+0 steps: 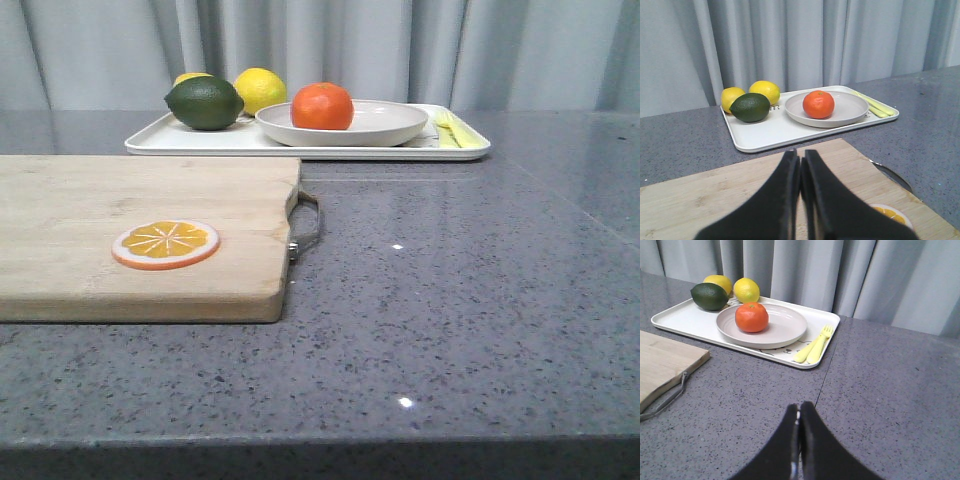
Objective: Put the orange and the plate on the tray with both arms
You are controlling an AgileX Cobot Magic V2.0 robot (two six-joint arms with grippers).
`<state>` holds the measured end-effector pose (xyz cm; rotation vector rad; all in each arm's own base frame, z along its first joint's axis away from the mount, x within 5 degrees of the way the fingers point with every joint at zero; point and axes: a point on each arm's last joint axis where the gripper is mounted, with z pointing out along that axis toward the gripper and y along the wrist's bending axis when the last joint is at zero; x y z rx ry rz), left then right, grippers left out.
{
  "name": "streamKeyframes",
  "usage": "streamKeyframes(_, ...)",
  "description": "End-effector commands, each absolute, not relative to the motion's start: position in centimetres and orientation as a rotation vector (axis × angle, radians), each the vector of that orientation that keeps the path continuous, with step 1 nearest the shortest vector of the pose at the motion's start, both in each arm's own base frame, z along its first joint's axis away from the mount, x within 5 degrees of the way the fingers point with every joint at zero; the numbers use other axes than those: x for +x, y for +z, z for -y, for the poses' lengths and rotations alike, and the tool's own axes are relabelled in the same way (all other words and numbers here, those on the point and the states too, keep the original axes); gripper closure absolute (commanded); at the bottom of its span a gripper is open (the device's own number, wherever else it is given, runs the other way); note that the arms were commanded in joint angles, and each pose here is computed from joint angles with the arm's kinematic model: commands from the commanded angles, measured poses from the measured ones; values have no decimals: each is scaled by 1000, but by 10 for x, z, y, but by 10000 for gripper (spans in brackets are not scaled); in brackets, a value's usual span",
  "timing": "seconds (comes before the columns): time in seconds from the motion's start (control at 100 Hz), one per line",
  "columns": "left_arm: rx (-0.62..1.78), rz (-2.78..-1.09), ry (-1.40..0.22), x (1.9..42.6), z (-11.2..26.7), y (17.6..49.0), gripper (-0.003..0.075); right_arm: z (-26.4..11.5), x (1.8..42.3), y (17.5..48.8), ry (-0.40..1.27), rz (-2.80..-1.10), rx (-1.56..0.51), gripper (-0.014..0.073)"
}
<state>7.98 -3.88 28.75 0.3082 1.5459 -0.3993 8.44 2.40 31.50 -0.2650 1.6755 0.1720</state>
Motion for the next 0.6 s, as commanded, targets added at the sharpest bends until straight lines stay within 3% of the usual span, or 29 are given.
streamKeyframes(0.0,267,-1522,-398,81,37,294,740,-20,85,329,145,-1592,-219,697)
streamKeyframes(0.15,292,-1511,-307,81,33,285,740,-20,85,329,145,-1592,-219,697)
streamKeyframes(0.28,192,-1472,-343,77,27,277,740,-20,85,329,145,-1592,-219,697)
streamKeyframes(0.4,318,-1406,-286,68,28,266,740,-20,85,329,145,-1592,-219,697)
streamKeyframes(0.59,298,-1426,-293,63,26,244,741,-20,85,329,145,-1592,-219,697)
